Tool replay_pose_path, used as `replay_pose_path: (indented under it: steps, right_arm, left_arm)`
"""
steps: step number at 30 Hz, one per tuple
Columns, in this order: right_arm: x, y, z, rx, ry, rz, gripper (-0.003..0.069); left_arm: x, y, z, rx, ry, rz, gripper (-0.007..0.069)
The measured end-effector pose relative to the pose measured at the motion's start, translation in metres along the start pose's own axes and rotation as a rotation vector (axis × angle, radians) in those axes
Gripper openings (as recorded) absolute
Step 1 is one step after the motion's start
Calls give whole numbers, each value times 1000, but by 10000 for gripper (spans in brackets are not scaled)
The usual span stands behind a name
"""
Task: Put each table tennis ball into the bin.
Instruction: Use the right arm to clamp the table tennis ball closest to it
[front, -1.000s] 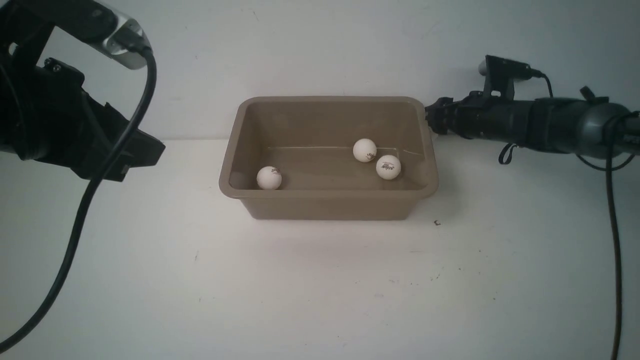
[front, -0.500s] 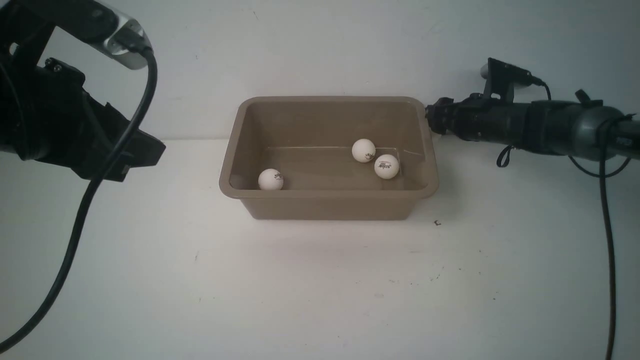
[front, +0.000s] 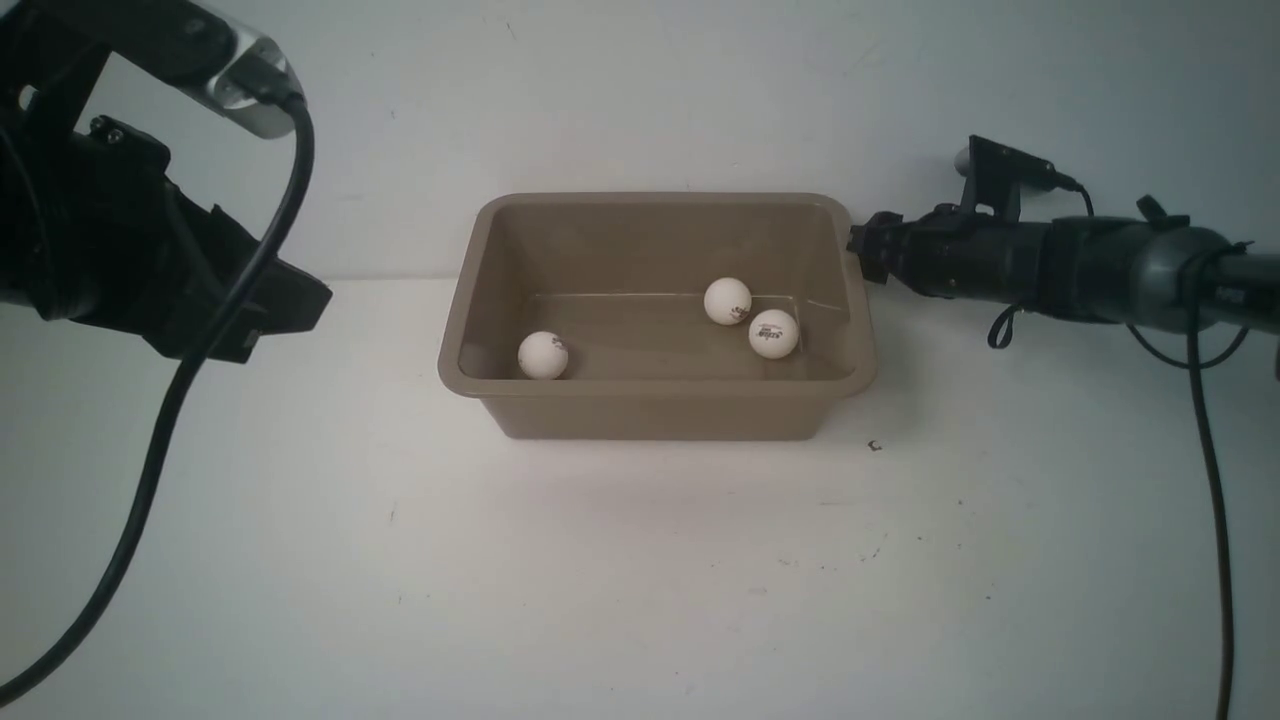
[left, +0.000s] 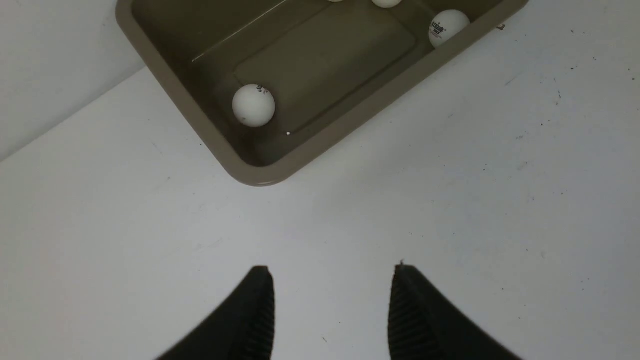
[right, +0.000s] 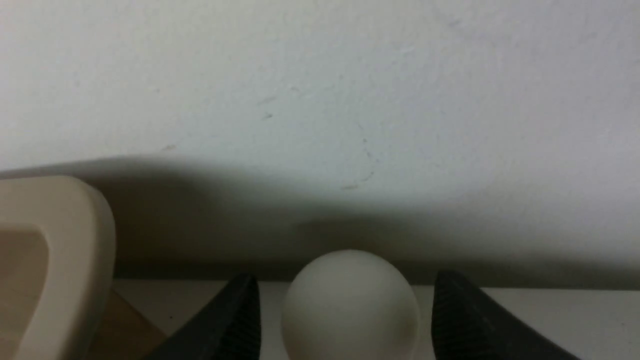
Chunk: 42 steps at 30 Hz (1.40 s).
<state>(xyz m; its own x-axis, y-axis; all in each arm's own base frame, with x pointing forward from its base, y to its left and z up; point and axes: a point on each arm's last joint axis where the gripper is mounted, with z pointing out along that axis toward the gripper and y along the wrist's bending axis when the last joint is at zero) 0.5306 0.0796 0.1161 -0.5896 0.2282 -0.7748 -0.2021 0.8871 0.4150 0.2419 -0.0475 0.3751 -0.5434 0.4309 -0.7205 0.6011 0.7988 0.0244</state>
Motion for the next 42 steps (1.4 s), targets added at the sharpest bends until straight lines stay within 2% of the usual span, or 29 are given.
replay_pose_path:
  steps: [11,18,30,42]
  right_arm:
    - [1,3,0,-20,4,16,421]
    - [2,6,1,-19,7,81,421]
    - [5,5,1,-8,40,76,421]
    - [7,9,1,-50,63,75,421]
  left_arm:
    - [0,0,0,-3,-5,-1,289]
    - [-1,0,0,-4,-6,0,289]
    - [-1,0,0,-4,-6,0,289]
    - [-1,0,0,-4,-6,1,289]
